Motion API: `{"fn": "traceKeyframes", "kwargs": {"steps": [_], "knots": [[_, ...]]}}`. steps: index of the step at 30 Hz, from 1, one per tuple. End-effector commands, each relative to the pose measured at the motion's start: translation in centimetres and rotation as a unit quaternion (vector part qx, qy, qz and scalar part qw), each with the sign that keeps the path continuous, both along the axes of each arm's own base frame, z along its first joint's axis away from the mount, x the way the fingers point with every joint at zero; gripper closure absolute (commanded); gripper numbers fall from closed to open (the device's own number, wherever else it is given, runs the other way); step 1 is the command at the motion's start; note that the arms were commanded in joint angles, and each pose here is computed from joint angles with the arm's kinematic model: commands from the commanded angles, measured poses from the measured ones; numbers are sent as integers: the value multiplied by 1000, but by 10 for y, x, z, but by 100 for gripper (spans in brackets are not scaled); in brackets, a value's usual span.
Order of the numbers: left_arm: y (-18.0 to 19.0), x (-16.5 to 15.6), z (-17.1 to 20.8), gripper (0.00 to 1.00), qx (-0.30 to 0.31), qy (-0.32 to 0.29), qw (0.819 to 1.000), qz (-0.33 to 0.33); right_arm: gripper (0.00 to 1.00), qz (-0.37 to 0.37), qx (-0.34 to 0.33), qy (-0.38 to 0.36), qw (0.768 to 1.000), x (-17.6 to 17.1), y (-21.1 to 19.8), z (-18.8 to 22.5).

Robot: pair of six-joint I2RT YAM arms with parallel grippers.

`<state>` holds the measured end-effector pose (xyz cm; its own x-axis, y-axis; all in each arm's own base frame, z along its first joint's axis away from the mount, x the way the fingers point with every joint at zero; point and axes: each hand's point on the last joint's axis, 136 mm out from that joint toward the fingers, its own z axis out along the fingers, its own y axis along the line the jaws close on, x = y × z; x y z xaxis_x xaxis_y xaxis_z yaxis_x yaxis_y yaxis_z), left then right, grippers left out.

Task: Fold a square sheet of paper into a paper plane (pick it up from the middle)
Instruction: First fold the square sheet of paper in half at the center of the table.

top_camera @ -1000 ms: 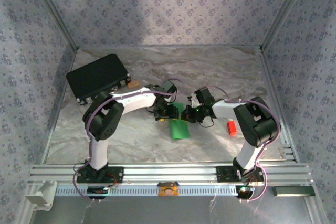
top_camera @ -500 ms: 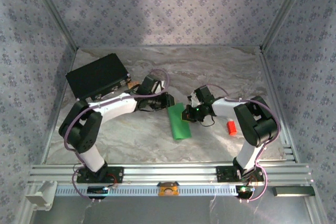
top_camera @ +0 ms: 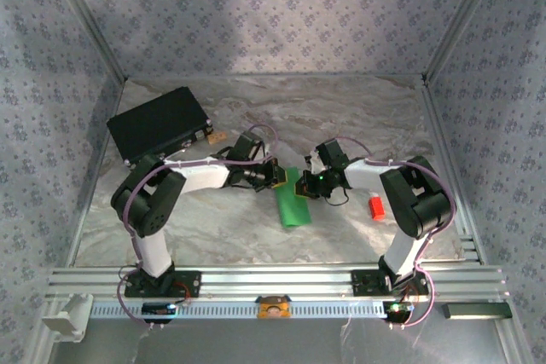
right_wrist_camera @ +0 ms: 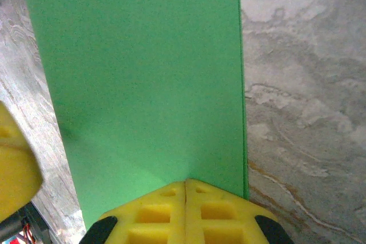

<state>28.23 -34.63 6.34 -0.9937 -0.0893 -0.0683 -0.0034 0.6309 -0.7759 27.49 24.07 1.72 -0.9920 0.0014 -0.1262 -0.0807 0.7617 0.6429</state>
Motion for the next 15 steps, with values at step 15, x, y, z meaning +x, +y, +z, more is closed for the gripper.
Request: {"fn": "traceKeyframes", "kwargs": {"steps": [15], "knots": [[31,-20,-57,100,86,34,996,-5,100,-29,-94,66,993,-32,-36,-48]]}}
